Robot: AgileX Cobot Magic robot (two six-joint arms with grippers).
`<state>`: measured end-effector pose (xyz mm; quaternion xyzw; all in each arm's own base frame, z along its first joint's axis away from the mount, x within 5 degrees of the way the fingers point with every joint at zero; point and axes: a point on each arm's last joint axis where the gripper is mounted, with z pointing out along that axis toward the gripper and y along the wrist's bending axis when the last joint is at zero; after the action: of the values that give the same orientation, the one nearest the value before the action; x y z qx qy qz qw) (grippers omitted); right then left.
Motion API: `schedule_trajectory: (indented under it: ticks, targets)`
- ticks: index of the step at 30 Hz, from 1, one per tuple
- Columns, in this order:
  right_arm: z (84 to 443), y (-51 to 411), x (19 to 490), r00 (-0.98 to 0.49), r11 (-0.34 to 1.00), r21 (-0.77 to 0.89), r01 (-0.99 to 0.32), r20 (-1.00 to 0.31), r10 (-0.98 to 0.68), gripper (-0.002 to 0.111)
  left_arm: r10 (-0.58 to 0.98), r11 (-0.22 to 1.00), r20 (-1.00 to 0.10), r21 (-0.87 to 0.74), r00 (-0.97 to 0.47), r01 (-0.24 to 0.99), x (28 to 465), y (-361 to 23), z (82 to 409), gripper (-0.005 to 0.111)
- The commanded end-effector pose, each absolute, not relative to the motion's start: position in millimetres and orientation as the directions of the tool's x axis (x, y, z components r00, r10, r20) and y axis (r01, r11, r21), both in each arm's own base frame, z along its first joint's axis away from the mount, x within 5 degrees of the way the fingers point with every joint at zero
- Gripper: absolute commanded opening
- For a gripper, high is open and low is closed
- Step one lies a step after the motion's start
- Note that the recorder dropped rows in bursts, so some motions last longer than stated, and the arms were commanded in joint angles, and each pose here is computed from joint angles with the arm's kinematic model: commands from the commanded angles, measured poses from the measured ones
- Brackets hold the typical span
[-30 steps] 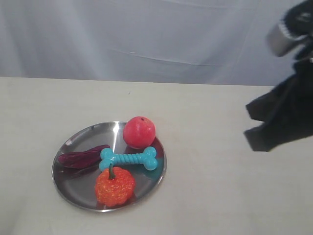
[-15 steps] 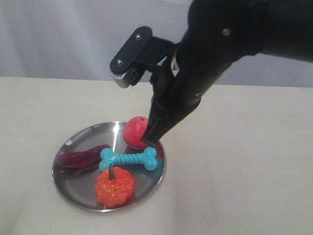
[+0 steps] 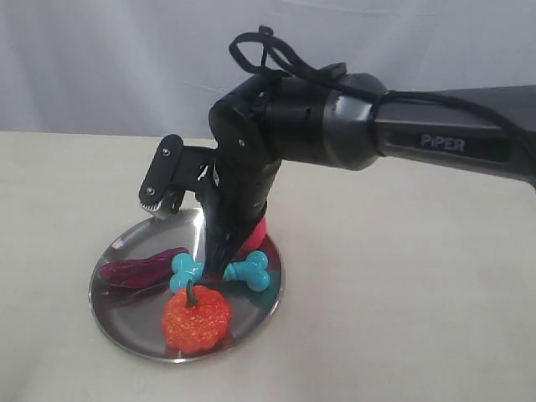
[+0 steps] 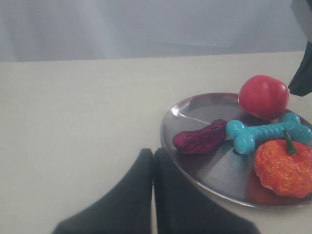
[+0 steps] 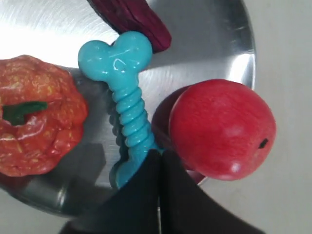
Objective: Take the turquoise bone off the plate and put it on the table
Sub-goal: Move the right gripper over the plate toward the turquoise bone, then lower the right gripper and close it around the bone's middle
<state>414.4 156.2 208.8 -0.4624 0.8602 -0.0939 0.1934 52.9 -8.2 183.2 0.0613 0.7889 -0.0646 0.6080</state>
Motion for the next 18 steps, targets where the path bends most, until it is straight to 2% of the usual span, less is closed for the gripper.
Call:
schedule_trajectory:
  ticks: [1,5,18]
  targets:
    - [194.6,160.1,418.6,-0.474,0.523,-0.322,-0.789,-0.225,-0.852,-0.001,0.018,0.984,-0.967,-0.029,-0.254,0.177,52.9,-8.3,182.2,0.000]
    - [193.6,170.6,413.7,-0.412,0.478,-0.235,-0.846,-0.279,-0.867,-0.001,0.018,0.984,-0.967,-0.029,-0.254,0.177,52.9,-8.3,182.2,0.000]
    - [173.2,172.4,421.1,-0.404,0.471,-0.242,-0.848,-0.280,-0.871,-0.001,0.018,0.984,-0.967,-0.029,-0.254,0.177,52.9,-8.3,182.2,0.000]
